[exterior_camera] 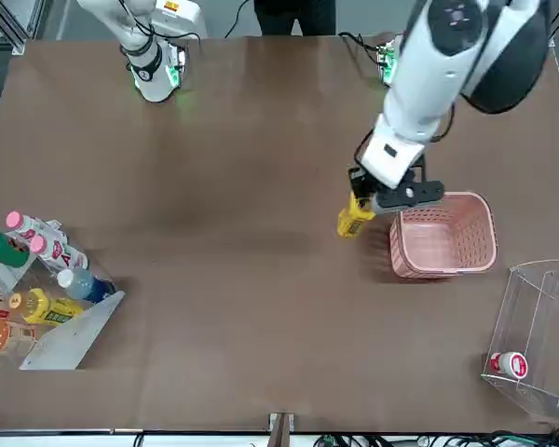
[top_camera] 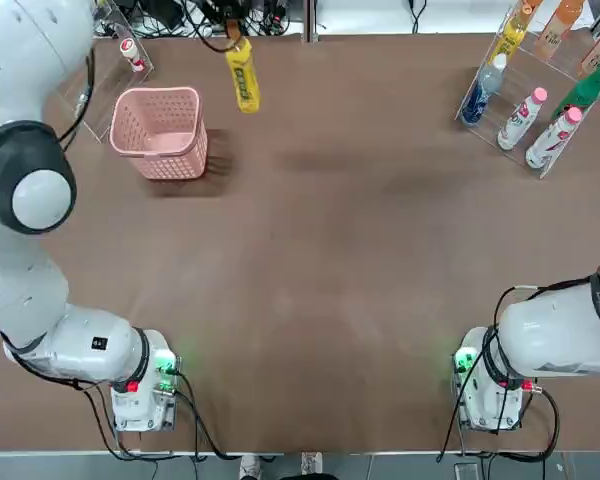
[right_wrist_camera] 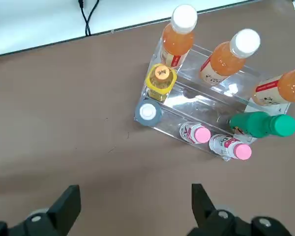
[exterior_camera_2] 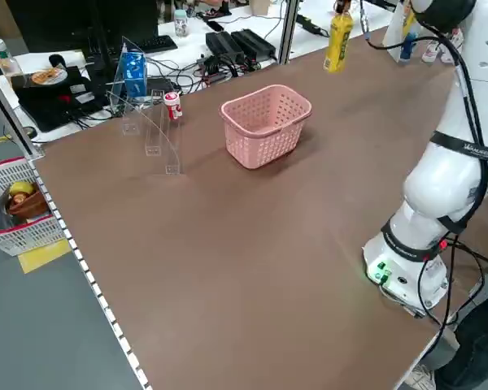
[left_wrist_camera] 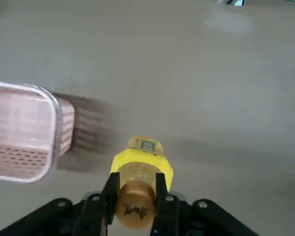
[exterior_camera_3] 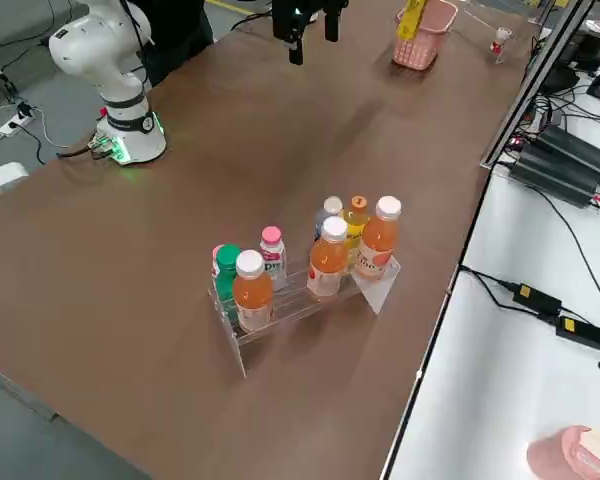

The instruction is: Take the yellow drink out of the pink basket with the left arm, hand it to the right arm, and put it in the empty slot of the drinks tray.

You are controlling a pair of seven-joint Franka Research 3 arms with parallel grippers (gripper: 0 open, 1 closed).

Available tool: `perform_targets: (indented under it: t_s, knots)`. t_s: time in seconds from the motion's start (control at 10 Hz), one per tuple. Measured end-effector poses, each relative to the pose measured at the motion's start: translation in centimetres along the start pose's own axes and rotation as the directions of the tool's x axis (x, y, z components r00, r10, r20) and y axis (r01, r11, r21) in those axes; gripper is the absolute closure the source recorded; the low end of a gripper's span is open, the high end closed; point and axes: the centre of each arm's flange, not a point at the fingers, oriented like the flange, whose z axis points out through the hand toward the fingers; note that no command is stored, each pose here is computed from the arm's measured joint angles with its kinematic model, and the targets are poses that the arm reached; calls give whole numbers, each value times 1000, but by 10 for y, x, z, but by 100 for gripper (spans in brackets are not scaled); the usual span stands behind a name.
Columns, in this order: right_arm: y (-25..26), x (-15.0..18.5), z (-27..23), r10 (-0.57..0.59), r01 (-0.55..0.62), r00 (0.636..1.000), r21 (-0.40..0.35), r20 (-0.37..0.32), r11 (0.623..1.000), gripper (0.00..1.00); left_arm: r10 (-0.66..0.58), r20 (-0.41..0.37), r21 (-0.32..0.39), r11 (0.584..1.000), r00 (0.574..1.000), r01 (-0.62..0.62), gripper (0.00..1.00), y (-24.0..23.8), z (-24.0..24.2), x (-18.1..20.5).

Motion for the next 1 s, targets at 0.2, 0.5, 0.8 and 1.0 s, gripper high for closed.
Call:
perform_targets:
  t_s: [0.2, 0.5, 0.8, 1.0]
  knots:
    - [0, 0, 0, 0, 0, 1000, 0, 0, 1000, 0, -9, -2, -5, 1000, 1000, 9, 66, 40, 27, -17]
    - [0, 0, 0, 0, 0, 1000, 0, 0, 1000, 0, 2, 11, -51, 999, 1000, -1, 66, 63, 64, -15]
    - [0, 0, 0, 0, 0, 1000, 0, 0, 1000, 0, -8, -14, -26, 1000, 1000, 8, 66, 104, 109, -36]
    - [0, 0, 0, 0, 0, 1000, 0, 0, 1000, 0, 8, -3, -33, 999, 1000, -8, 66, 130, 125, -55]
